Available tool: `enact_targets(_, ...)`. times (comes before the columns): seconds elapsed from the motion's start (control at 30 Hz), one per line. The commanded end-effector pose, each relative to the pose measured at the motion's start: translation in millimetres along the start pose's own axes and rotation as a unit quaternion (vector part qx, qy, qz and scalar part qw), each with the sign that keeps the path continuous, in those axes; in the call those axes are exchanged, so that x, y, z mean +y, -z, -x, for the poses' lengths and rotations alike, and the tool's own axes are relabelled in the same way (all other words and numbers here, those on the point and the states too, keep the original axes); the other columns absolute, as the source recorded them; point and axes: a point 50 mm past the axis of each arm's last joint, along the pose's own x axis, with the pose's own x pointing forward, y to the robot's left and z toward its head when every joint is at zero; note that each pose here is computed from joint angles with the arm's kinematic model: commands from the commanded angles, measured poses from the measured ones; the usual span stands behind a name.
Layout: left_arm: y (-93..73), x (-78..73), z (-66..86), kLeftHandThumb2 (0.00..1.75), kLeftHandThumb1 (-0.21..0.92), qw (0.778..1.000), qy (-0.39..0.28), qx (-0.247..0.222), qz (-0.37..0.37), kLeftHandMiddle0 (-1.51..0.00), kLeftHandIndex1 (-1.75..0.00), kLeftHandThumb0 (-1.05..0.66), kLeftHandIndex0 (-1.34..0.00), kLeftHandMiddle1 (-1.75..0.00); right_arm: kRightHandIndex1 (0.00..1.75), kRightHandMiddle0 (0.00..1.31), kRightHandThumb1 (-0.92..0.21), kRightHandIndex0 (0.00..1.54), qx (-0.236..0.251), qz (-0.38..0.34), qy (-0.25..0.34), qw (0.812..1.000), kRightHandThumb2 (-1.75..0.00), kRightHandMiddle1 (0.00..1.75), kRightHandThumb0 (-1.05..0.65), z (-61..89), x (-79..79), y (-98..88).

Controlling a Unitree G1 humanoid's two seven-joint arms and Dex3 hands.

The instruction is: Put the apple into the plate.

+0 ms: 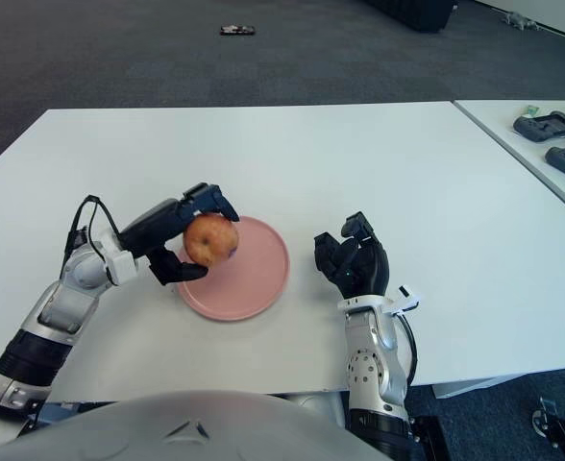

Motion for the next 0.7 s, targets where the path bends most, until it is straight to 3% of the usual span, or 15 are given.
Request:
enact_targets(0.0,0.8,-2.8,-1.6,1.45,0.21,0.998,0.026,-0.017,-0.052,-1.25,-1.75,-0.51,-0.69,-1.75,1.75,0.81,-0.09,1.34,-0.015,-0.018,-0.004,1.0,-1.6,1.75,-0.59,-2.8,7.0,-0.2)
enact_targets(0.37,14.0,-30.3,-10.0,1.37,0.27,0.987,0.071,-0.036,-0.142,-1.21,-1.75,-0.49,-0.64,-1.75,1.75,0.8,-0.1,1.35,-0.019,-0.017,-0.005,1.0,-1.59,1.75,-0.58,-2.4,7.9,-0.5)
enact_targets(0.67,23.8,-41.6,-12.1,1.31,0.33,0.979,0.089,-0.04,-0.18,-1.17,-1.75,-0.47,-0.6,-1.75,1.75,0.79,-0.11,1.34,-0.028,-0.015,-0.015,0.999,-1.58,1.75,-0.58,-2.0,9.3,-1.0)
